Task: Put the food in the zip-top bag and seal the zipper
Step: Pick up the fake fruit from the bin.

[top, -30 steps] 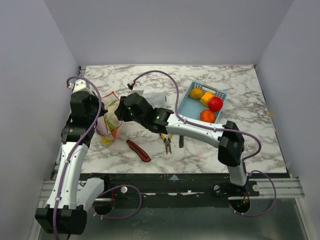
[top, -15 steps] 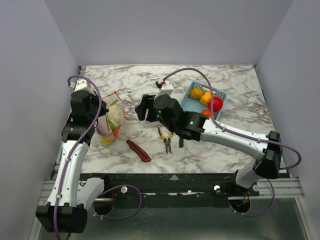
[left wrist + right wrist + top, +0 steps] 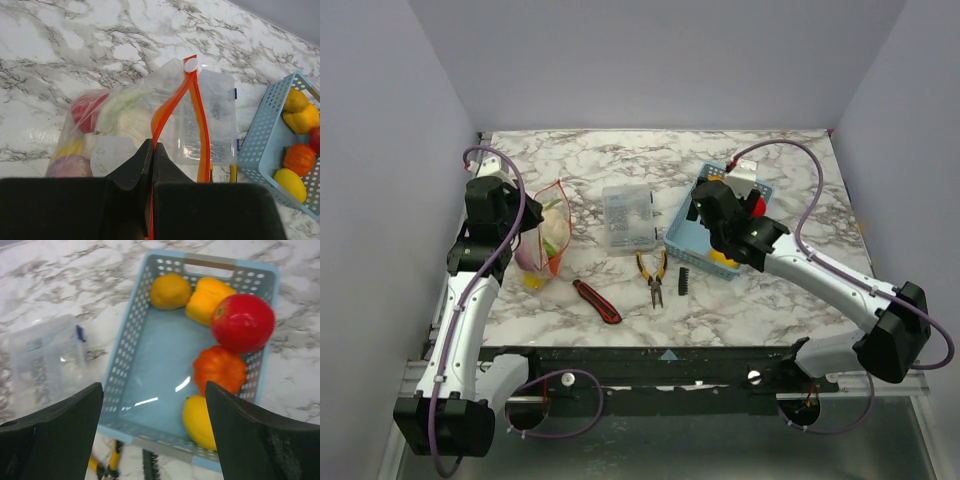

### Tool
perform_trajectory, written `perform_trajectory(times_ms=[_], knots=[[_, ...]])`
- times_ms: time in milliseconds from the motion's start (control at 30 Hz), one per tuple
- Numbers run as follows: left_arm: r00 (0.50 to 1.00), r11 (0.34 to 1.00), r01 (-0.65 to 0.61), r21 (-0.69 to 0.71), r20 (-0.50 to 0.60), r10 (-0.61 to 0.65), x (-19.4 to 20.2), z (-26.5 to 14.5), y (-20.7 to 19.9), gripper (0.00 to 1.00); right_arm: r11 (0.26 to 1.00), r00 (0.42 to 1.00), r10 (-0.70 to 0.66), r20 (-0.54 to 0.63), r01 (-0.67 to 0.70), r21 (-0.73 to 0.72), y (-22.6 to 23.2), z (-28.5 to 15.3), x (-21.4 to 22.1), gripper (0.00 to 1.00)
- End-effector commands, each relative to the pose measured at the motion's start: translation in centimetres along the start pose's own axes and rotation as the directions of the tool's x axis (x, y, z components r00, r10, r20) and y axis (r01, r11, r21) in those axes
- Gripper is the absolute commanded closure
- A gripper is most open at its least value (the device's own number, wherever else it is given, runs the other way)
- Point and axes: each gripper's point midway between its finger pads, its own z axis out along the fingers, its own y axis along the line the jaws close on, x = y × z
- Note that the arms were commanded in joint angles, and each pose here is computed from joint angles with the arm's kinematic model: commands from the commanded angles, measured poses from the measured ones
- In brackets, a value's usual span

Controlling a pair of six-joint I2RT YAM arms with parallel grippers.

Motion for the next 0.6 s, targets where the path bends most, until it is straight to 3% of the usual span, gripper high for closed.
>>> perform_trajectory(times_ms=[0,167,567], knots=[[1.0,0.998,0.016,0.064,-0.01,-0.015,0.0,0.2,-1.1,1.0,0.976,0.999,-0.036,-0.007,0.036,0.215,-6.6,2.9,-0.9,0.12],[0.998,0.995,0.031,0.096,-0.053,-0.026,0.9,0.8,-1.6,1.0,0.956,0.997,-0.058,-0.058,0.072,0.285,-9.3,6.1,-1.4,0.01],[0.995,0.986,0.054,0.155,-0.09,-0.04,1.6,0.9,-2.7,1.0,0.87,0.97,-0.175,-0.17,0.233,0.435,-13.0,10.5,0.1,0.0]])
